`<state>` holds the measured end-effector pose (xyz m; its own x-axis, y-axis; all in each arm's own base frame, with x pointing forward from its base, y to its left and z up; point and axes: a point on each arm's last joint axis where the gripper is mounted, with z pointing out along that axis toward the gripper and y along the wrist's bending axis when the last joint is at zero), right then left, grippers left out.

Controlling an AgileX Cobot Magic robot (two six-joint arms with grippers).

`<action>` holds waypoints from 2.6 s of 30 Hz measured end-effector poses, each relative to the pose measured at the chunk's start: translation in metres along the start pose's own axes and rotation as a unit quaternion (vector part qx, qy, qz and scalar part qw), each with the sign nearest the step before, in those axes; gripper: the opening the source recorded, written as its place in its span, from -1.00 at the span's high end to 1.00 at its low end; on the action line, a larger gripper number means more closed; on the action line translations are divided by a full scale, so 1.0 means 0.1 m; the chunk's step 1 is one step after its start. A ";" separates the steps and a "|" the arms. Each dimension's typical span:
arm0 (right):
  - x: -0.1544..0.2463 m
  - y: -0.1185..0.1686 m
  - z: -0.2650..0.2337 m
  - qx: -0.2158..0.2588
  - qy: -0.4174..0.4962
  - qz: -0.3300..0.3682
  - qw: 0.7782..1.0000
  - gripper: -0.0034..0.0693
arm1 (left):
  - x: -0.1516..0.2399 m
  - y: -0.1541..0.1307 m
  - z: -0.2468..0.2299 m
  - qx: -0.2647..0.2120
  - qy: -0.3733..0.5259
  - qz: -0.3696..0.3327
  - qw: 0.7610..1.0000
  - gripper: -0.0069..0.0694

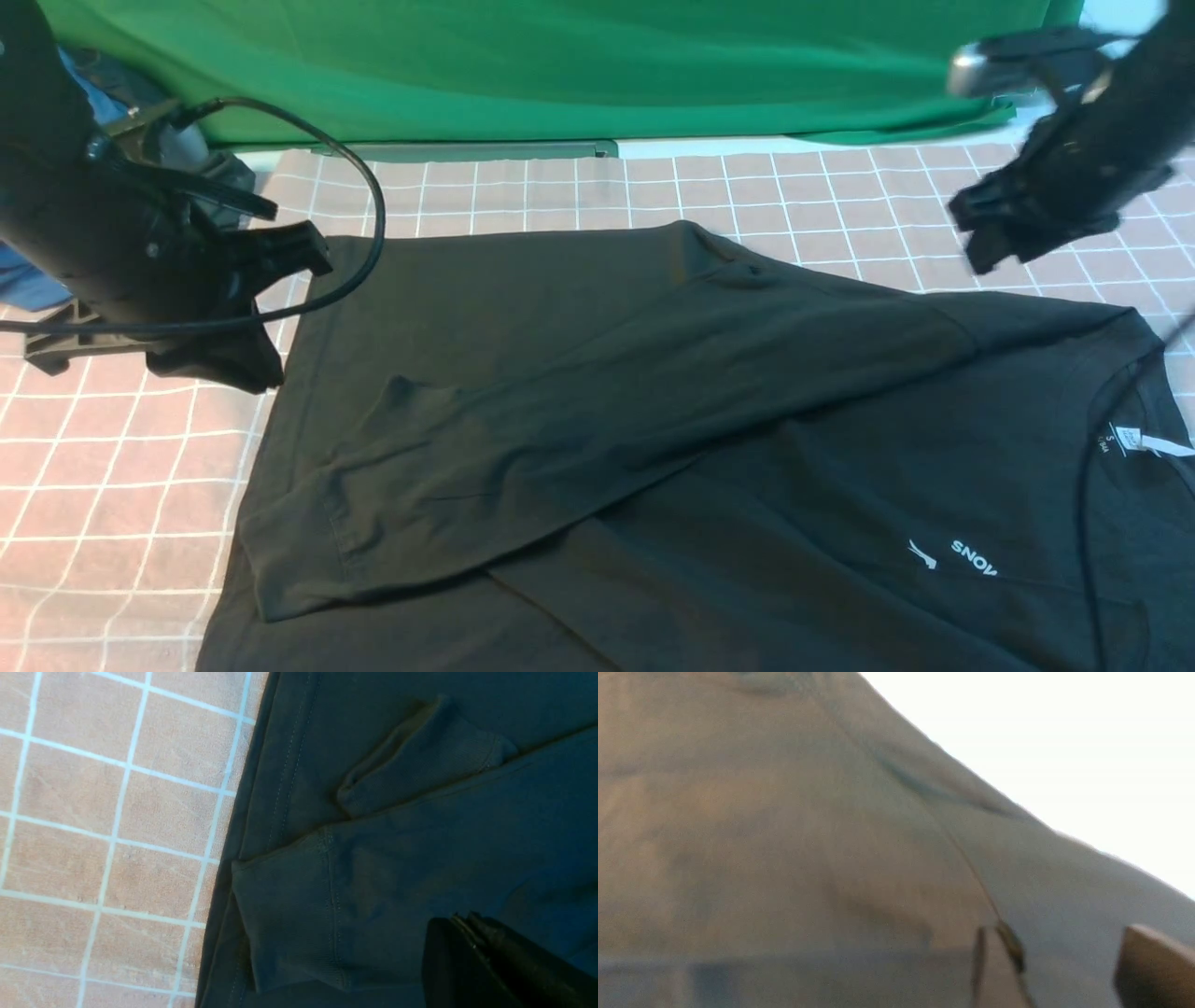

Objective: Fold a long-sleeved shirt over a pink coffee tablecloth.
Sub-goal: 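Grasp the near edge of the shirt at its hem and shoulder corners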

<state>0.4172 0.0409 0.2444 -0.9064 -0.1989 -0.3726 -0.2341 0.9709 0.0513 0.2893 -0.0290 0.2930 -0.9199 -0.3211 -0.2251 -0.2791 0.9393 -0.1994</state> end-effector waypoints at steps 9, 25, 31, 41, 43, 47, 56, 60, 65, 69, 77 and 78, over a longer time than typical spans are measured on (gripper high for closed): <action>-0.12 0.14 0.71 -0.023 0.062 -0.052 0.996 -0.54 | 0.00 0.00 0.00 -0.001 0.001 0.003 1.000 0.79; -0.29 0.12 0.73 -0.005 0.032 -0.085 0.996 0.80 | -0.03 -0.01 0.00 0.003 -0.014 0.014 1.000 0.79; -0.41 0.24 0.62 -0.030 0.006 -0.117 0.993 0.75 | -0.04 -0.01 0.00 0.005 -0.020 0.014 1.000 0.79; -0.37 0.60 0.98 -0.040 0.024 -0.184 0.982 -0.16 | -0.04 -0.01 0.00 0.005 -0.020 0.014 1.000 0.79; -0.36 0.57 1.01 -0.026 0.031 -0.181 0.983 -0.19 | -0.04 -0.01 0.00 0.005 -0.020 0.014 1.000 0.79; -0.37 0.52 1.01 0.000 0.030 -0.194 0.981 -0.21 | -0.04 -0.01 0.00 0.005 -0.020 0.014 1.000 0.79; -0.35 0.51 1.06 0.003 0.041 -0.193 0.980 0.01 | -0.04 -0.01 0.00 0.005 -0.020 0.018 1.000 0.79; -0.34 0.52 1.06 -0.004 0.047 -0.184 0.982 0.60 | -0.04 -0.01 0.00 0.005 -0.020 0.018 1.000 0.79; -0.35 0.52 1.06 -0.003 0.045 -0.184 0.982 0.78 | -0.04 -0.01 0.00 0.005 -0.020 0.020 1.000 0.79; -0.38 0.49 1.01 -0.001 0.044 -0.179 0.983 0.78 | -0.04 -0.01 0.00 0.005 -0.020 0.021 1.000 0.79; -0.55 0.33 0.73 0.016 -0.003 -0.156 0.988 0.79 | -0.04 -0.01 0.00 0.005 -0.020 0.022 1.000 0.79; -0.56 0.31 0.73 0.018 -0.004 -0.156 0.988 0.79 | -0.04 -0.01 0.00 0.005 -0.020 0.022 1.000 0.79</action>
<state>0.4859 0.0922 0.1990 -0.7893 -0.4882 -0.3725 -0.4889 0.8666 -0.0998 0.2928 -0.0288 0.2941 -0.9196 -0.2835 -0.2718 -0.2348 0.9516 -0.1980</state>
